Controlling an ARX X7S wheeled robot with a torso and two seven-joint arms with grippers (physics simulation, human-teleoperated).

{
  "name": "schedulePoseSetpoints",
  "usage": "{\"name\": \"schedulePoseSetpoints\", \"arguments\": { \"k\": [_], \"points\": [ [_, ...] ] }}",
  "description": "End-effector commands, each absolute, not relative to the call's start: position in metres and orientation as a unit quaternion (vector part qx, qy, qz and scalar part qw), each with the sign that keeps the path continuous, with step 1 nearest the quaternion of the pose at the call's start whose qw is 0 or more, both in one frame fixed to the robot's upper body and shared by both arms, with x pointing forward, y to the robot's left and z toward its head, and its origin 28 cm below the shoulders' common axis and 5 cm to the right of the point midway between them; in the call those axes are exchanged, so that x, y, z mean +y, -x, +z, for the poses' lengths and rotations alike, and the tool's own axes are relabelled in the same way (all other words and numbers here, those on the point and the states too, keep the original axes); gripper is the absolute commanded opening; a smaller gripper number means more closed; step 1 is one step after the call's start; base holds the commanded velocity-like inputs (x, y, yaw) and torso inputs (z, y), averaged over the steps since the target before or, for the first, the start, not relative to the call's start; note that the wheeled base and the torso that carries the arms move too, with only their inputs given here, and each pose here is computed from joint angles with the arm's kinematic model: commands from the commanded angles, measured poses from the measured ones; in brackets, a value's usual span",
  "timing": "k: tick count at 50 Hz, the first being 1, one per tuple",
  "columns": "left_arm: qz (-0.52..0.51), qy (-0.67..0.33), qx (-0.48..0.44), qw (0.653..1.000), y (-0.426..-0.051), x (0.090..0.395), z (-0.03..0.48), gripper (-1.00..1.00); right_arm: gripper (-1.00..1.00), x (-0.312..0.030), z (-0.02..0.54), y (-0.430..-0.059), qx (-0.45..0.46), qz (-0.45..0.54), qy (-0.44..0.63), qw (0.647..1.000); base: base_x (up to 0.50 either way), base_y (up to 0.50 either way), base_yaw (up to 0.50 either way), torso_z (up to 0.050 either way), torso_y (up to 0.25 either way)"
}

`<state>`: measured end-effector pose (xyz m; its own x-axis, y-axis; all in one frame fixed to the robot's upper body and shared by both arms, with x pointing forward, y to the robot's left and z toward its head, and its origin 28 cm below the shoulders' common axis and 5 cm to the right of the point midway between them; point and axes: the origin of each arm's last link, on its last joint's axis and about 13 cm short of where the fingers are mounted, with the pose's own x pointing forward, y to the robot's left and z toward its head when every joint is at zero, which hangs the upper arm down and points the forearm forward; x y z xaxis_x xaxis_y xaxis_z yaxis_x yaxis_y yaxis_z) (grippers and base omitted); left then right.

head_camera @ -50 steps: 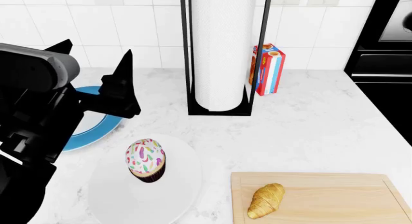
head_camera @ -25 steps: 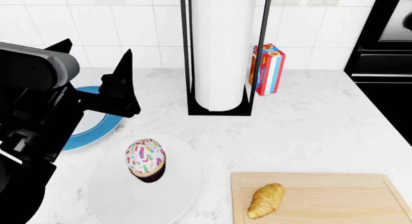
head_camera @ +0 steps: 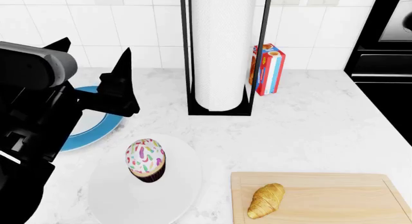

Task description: From the different types of pastries on the counter, select a croissant and place it on the cutting board. Then retrieve a jar of jam from the cabinet and place it alongside the croissant on the cutting board.

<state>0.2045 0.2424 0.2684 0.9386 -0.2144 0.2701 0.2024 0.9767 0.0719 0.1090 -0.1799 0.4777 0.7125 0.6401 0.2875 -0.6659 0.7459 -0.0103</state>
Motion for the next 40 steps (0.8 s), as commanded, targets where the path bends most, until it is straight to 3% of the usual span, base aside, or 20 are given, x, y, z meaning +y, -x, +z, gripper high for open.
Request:
{"name": "schedulePoseSetpoints", "arguments": {
  "k": [1, 18, 32, 40],
  "points": [
    [-0.106, -0.021, -0.14, 0.984, -0.205, 0.242, 0.268, 1.0, -1.0, -0.19, 0.469, -0.1, -0.142, 0.32, -0.048, 0.935, 0.0, 0.0, 0.0, 0.0, 0.0],
    [-0.105, -0.021, -0.139, 0.984, -0.204, 0.243, 0.268, 1.0, -1.0, -0.207, 0.452, -0.094, -0.127, 0.247, -0.054, 0.959, 0.0, 0.0, 0.0, 0.0, 0.001],
    [-0.106, -0.021, -0.14, 0.984, -0.204, 0.243, 0.268, 1.0, -1.0, -0.204, 0.455, -0.099, -0.123, 0.243, -0.05, 0.961, 0.0, 0.0, 0.0, 0.001, 0.0],
    [-0.101, -0.018, -0.137, 0.985, -0.203, 0.246, 0.264, 1.0, -1.0, -0.214, 0.43, -0.095, -0.12, 0.213, -0.011, 0.97, 0.0, 0.0, 0.0, 0.0, 0.0]
  ]
}}
